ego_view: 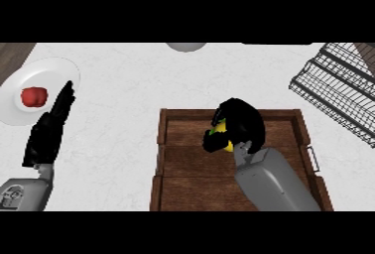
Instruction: Pick the lemon from the tray and place it in the tiered basket
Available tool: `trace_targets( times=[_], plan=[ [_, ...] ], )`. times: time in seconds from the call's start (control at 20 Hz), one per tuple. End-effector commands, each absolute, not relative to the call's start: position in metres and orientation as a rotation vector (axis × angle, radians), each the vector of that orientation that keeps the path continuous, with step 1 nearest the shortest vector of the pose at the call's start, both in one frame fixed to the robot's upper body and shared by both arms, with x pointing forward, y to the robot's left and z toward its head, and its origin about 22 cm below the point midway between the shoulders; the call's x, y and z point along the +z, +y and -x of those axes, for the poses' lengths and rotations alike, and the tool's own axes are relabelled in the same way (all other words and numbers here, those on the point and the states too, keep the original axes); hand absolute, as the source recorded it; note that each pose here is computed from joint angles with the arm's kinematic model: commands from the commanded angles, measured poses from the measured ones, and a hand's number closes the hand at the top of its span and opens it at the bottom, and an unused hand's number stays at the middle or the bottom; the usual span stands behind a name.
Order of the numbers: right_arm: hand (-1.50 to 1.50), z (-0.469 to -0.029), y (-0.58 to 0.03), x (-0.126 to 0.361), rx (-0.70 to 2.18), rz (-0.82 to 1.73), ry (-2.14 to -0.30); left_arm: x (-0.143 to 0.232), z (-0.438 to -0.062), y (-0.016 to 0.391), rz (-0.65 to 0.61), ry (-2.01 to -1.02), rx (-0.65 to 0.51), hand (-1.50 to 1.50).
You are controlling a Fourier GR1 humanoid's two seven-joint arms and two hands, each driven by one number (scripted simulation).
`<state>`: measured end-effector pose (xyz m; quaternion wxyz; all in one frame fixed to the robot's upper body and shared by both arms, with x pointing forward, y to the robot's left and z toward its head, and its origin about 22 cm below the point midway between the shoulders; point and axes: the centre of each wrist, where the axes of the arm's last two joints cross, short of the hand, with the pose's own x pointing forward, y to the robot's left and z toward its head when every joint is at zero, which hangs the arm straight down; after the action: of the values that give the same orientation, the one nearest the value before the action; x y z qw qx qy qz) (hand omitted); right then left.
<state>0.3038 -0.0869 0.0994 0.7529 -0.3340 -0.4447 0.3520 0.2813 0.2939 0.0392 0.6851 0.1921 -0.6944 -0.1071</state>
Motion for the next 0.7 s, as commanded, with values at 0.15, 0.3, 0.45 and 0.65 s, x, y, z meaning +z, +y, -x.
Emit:
trace_targets(
  times=[0.15,0.3,0.45,0.65],
  plan=[
    [1.50,-0.363,-0.111,0.152,0.170,1.042,-1.045,0.045,-0.286,0.288,-0.416,-1.568,-0.267,0.00],
    [1.50,-0.379,-0.110,0.179,0.076,1.252,-1.108,0.047,-0.289,0.280,-0.412,-1.574,-0.265,0.00],
    [1.50,-0.393,-0.101,0.209,0.000,1.373,-1.175,0.040,-0.290,0.282,-0.390,-1.557,-0.273,0.00],
    [1.50,-0.417,-0.116,0.238,-0.044,1.517,-1.112,0.039,-0.287,0.278,-0.392,-1.574,-0.262,0.00]
  ],
)
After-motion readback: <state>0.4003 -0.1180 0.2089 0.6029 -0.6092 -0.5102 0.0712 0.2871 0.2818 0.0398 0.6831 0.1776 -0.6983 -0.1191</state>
